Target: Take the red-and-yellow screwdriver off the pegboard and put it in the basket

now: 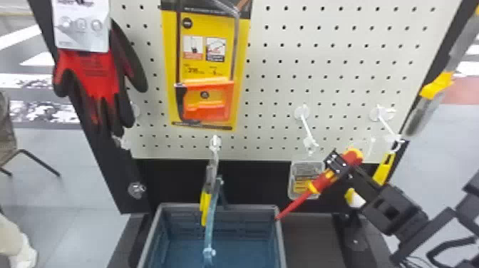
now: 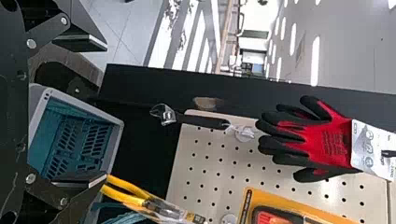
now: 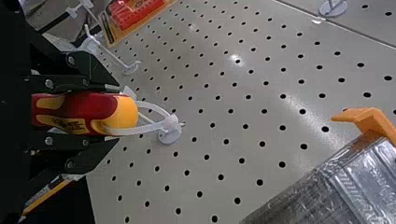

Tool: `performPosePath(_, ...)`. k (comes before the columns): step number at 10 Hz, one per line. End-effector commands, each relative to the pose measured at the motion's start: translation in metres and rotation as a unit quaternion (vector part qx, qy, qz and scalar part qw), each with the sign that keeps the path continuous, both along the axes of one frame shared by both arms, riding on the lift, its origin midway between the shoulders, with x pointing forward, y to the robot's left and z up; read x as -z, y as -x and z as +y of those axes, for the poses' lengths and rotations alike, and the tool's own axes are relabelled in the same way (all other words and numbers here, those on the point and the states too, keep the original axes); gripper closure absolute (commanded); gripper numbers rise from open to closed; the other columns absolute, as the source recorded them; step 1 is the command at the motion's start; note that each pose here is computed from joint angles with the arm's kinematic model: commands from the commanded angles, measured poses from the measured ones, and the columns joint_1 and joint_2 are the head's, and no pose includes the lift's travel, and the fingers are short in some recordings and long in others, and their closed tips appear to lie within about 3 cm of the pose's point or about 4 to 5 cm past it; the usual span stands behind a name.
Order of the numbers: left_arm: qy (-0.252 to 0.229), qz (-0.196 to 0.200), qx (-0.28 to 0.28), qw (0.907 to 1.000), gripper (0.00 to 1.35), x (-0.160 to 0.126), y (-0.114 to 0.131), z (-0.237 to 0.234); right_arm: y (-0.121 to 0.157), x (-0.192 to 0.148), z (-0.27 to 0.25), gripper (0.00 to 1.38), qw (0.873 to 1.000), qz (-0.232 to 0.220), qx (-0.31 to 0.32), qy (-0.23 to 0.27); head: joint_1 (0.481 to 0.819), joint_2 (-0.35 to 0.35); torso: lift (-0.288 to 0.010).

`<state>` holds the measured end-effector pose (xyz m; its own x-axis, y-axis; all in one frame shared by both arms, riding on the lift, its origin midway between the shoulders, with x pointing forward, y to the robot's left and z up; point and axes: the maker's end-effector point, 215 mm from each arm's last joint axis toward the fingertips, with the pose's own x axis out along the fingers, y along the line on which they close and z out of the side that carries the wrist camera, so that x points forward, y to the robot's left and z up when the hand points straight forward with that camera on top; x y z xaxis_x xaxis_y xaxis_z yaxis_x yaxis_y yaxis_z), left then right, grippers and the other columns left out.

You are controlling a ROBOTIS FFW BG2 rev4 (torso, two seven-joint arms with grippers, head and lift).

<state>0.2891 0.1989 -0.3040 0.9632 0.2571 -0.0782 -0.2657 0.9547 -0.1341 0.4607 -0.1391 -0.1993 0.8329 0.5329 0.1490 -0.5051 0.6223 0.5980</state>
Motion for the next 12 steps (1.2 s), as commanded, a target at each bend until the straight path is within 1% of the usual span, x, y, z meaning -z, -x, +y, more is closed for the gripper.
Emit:
performPosePath(1, 0.001, 0.0, -0.001, 1.0, 0.31, 0.001, 0.0, 0.0, 0.001, 0.015, -0.005, 1.18, 1.0, 0.013, 0.011, -0.002, 0.549, 0.0, -0.1)
performPosePath(3, 0.001, -0.002, 0.003, 1.0, 0.31, 0.0, -0.001, -0.001, 0.003, 0.032, -0.015, 1.18, 0.999, 0.023, 0.035, -0.008, 0.549, 0.0, -0.1)
performPosePath(6, 0.002, -0.001, 0.002, 1.0, 0.31, 0.001, -0.001, -0.001, 0.002, 0.047, -0.029, 1.18, 0.997, 0.021, 0.076, -0.021, 0.549, 0.0, -0.1)
performPosePath(7, 0.002, 0.0, 0.001, 1.0, 0.32, 0.003, 0.0, -0.001, 0.002, 0.06, -0.035, 1.18, 0.994, 0.027, 0.1, -0.038, 0.549, 0.0, -0.1)
performPosePath(9, 0.002, -0.001, 0.001, 1.0, 0.32, 0.003, 0.0, 0.0, 0.003, 0.078, -0.041, 1.18, 0.989, 0.038, 0.129, -0.056, 0.549, 0.0, -0.1)
performPosePath(12, 0.002, -0.002, 0.004, 1.0, 0.32, 0.003, -0.001, -0.001, 0.006, 0.086, -0.028, 1.18, 0.987, 0.051, 0.135, -0.076, 0.549, 0.0, -0.1)
